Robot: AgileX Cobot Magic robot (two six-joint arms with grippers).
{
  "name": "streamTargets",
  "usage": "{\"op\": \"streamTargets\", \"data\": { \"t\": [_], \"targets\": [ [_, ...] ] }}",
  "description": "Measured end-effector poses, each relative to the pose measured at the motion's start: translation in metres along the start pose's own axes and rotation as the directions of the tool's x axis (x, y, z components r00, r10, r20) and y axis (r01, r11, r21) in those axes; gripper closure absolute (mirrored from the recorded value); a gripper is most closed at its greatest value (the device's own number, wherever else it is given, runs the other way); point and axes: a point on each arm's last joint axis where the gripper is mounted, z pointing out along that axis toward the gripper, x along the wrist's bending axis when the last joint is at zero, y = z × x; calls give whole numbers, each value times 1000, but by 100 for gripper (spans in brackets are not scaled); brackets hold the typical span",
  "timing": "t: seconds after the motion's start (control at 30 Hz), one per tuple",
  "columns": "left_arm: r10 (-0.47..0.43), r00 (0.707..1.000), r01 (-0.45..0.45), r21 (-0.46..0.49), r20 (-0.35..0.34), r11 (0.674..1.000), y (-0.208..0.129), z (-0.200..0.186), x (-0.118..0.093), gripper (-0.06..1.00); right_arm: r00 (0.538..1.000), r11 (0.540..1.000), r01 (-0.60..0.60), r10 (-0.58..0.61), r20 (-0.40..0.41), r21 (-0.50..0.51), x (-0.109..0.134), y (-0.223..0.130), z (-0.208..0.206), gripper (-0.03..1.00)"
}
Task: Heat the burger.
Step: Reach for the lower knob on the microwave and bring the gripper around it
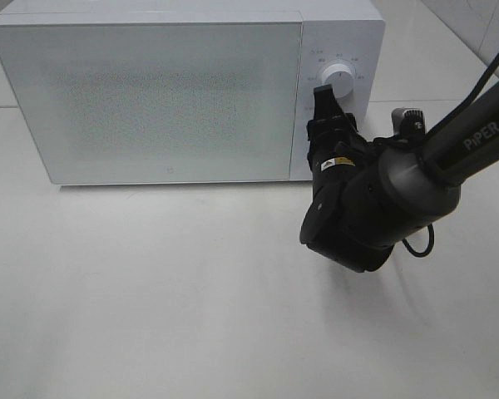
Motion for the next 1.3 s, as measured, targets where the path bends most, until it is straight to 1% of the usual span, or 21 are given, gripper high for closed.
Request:
{"op": "streamTargets", "data": {
  "t": [0.03, 0.1, 0.13, 0.2, 0.27, 0.3, 0.33, 0.37, 0.4, 0.47, 0.5, 0.57, 0.67, 0.8, 1.3],
  "targets": [
    [0, 1000, 0, 0, 0, 1000, 0, 0, 0, -4, 1000, 1000, 0, 0, 0, 0, 0, 0, 0, 52],
    [0, 1000, 0, 0, 0, 1000, 0, 0, 0, -4, 995, 995, -96, 96, 2, 2, 0, 0, 0, 52],
    [0, 1000, 0, 0, 0, 1000, 0, 0, 0, -4, 995, 995, -96, 96, 2, 2, 0, 0, 0, 52],
    [0, 1000, 0, 0, 0, 1000, 0, 0, 0, -4, 989, 989, -151, 151, 4, 2, -1, 0, 0, 52],
    [0, 1000, 0, 0, 0, 1000, 0, 0, 0, -4, 986, 986, -168, 168, 4, 2, -1, 0, 0, 52],
    [0, 1000, 0, 0, 0, 1000, 0, 0, 0, -4, 979, 979, -206, 206, 4, 2, -1, 0, 0, 52],
    [0, 1000, 0, 0, 0, 1000, 0, 0, 0, -4, 979, 979, -206, 206, 4, 2, -1, 0, 0, 52],
    [0, 1000, 0, 0, 0, 1000, 0, 0, 0, -4, 970, 970, -245, 245, 6, 3, -1, 0, 0, 52],
    [0, 1000, 0, 0, 0, 1000, 0, 0, 0, -4, 970, 970, -245, 245, 6, 3, -1, 0, 0, 52],
    [0, 1000, 0, 0, 0, 1000, 0, 0, 0, -4, 955, 955, -298, 298, 9, 4, -1, 0, 0, 52],
    [0, 1000, 0, 0, 0, 1000, 0, 0, 0, -4, 955, 955, -298, 298, 9, 4, -1, 0, 0, 52],
    [0, 1000, 0, 0, 0, 1000, 0, 0, 0, -4, 939, 939, -343, 343, 10, 4, -1, -1, 0, 52],
    [0, 1000, 0, 0, 0, 1000, 0, 0, 0, -4, 936, 937, -351, 351, 11, 4, -1, -1, 0, 52],
    [0, 1000, 0, 0, 0, 1000, 0, 0, 0, -4, 910, 910, -414, 414, 13, 4, -1, -1, 0, 52],
    [0, 1000, 0, 0, 0, 1000, 0, 0, 0, -4, 904, 904, -428, 428, 13, 4, -1, -1, 0, 52]
  ]
}}
